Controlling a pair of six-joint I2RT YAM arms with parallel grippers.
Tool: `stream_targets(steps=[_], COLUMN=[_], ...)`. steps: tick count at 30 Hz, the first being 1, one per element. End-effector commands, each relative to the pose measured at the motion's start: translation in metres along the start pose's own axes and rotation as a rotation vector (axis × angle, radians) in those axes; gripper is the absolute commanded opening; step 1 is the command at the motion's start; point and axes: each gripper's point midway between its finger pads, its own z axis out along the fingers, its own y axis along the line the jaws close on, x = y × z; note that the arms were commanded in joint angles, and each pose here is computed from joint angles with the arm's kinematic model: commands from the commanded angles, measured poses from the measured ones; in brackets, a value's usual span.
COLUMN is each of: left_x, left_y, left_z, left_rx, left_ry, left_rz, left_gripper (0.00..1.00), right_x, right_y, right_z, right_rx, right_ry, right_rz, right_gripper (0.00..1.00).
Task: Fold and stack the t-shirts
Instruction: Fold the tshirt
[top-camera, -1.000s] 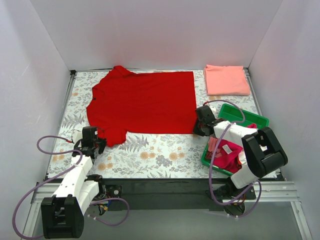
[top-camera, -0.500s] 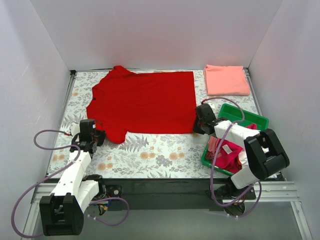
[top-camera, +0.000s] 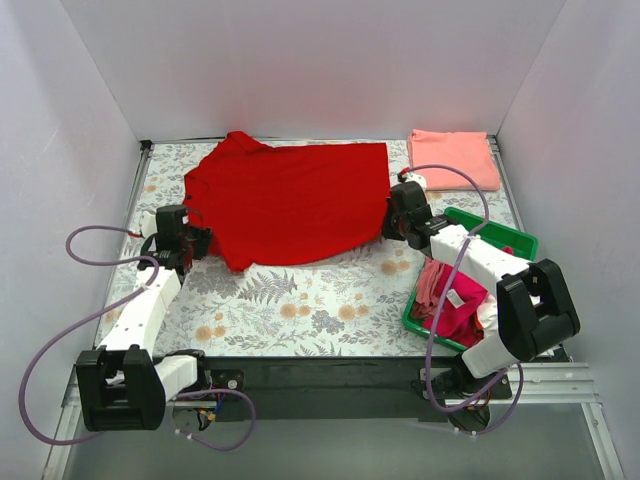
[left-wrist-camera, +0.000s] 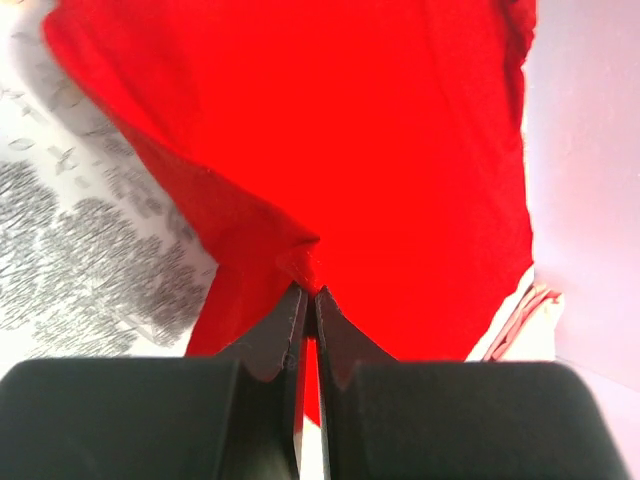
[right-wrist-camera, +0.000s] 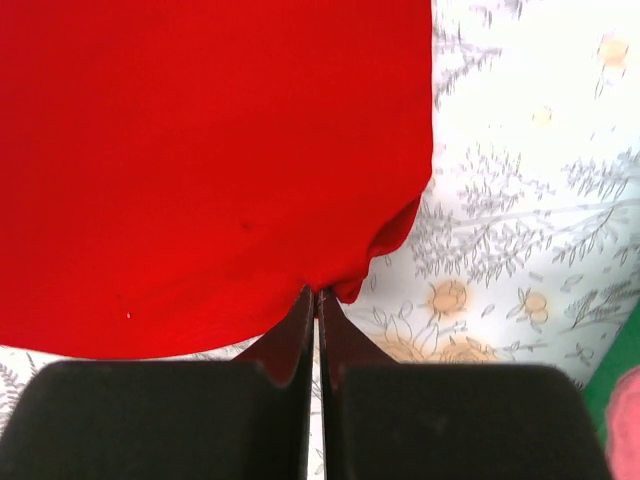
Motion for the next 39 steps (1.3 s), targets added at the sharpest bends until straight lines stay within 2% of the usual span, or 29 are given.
stream_targets(steps=[1, 6, 13, 26, 39], left_x=[-0.014, -0.025, -0.044, -0.061, -0.066], left_y=[-0.031, -0.054, -0.075, -0.106, -0.125], left_z=[-0.001, 0.010, 0.024, 0.062, 0.109], left_rx=[0.062, 0.067, 0.050, 0.019, 0.002], left_ry=[-0.028, -0.042, -0.100, -0.136, -0.138], left_rz=[0.010, 0.033, 0.038, 0.073, 0.148], left_gripper=[0.00, 0.00, 0.00, 0.00, 0.00], right_x=[-0.032, -0.051, -0.075, -0.109, -0.115], right_y=[0.007, 0.009, 0.010, -0.002, 0.003], right_z=[-0.001, 0.003, 0.008, 0.032, 0.061], right_rx=[0.021, 0.035, 0.041, 0.046, 0.014], right_ry=[-0.066, -0.075, -0.092, -0.092, -0.053], right_rz=[-0.039, -0.049, -0.059, -0.044, -0.051], right_gripper=[0.01, 0.01, 0.01, 0.01, 0.01])
